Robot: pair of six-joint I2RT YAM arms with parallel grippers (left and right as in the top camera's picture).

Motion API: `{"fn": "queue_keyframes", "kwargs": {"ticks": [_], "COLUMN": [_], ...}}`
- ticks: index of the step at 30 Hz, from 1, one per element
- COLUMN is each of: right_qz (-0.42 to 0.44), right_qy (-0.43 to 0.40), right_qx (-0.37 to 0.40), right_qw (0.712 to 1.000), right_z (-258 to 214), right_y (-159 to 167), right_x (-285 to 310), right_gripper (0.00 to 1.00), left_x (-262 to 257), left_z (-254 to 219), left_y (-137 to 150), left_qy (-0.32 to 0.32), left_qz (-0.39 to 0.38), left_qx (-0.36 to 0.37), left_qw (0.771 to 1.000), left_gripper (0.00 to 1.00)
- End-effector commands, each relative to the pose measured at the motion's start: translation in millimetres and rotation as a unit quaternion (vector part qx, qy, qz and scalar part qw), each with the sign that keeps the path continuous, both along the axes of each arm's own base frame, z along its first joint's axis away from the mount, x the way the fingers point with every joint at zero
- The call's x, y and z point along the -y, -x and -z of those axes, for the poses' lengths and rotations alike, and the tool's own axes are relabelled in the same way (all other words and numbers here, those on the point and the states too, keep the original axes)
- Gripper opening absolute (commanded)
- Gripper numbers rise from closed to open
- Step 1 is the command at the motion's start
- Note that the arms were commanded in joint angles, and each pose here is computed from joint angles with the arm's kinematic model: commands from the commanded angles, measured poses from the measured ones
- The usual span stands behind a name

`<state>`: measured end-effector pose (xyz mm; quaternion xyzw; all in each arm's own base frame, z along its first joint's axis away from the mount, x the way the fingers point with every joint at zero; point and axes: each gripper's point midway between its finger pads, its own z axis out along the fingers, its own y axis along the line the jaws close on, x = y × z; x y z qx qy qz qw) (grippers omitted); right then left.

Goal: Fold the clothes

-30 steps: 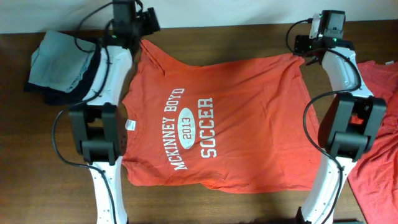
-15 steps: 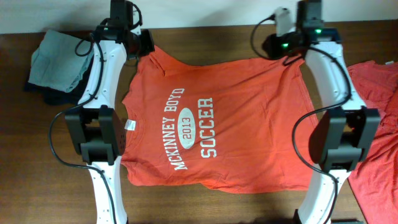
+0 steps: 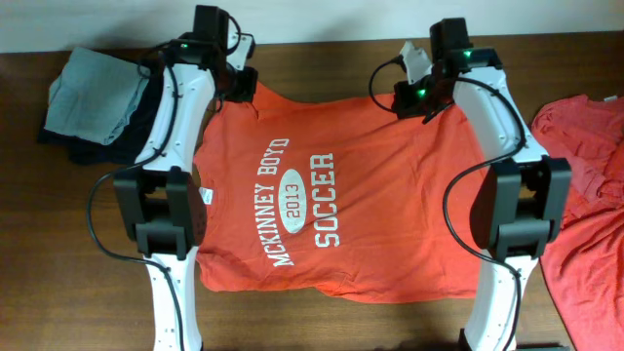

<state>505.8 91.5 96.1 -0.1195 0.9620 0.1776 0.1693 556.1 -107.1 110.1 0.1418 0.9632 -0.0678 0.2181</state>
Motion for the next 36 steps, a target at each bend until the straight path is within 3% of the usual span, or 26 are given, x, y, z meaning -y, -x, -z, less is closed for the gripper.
{"fn": "queue_keyframes", "kwargs": {"ticks": [1, 14, 23, 24, 28, 31, 36], "right_qz": [-0.020, -0.023, -0.014, -0.014, -0.014, -0.015, -0.015], "right_qy": [-0.020, -0.006, -0.007, -0.007, -0.007, -0.007, -0.007], "right_qx": [-0.017, -0.057, -0.069, -0.070, -0.069, -0.067, -0.064], "right_qw": [0.999, 0.998, 0.997, 0.997, 0.997, 0.998, 0.998], "right_z": [9, 57, 83, 84, 84, 83, 83], "right_y": [7, 11, 15, 16, 15, 14, 13], "right_x": [-25, -53, -52, -52, -52, -52, -52], "right_gripper": [0.04, 0.04, 0.04, 0.04, 0.04, 0.04, 0.04], "left_x": [4, 23, 21, 21, 21, 19, 21], "left_z": [-15, -10, 26, 29, 37, 39, 44], "left_y": [-3, 3, 3, 3, 6, 10, 12], "left_qy": [-0.076, -0.136, -0.169, -0.173, -0.194, -0.209, -0.218], "left_qz": [0.056, 0.106, 0.162, 0.172, 0.224, 0.266, 0.307], "left_qx": [0.038, 0.043, 0.017, 0.015, 0.011, 0.005, 0.004], "left_qw": [0.995, 0.984, 0.972, 0.970, 0.955, 0.941, 0.926], "left_gripper": [0.00, 0.01, 0.06, 0.09, 0.39, 0.56, 0.58]}}
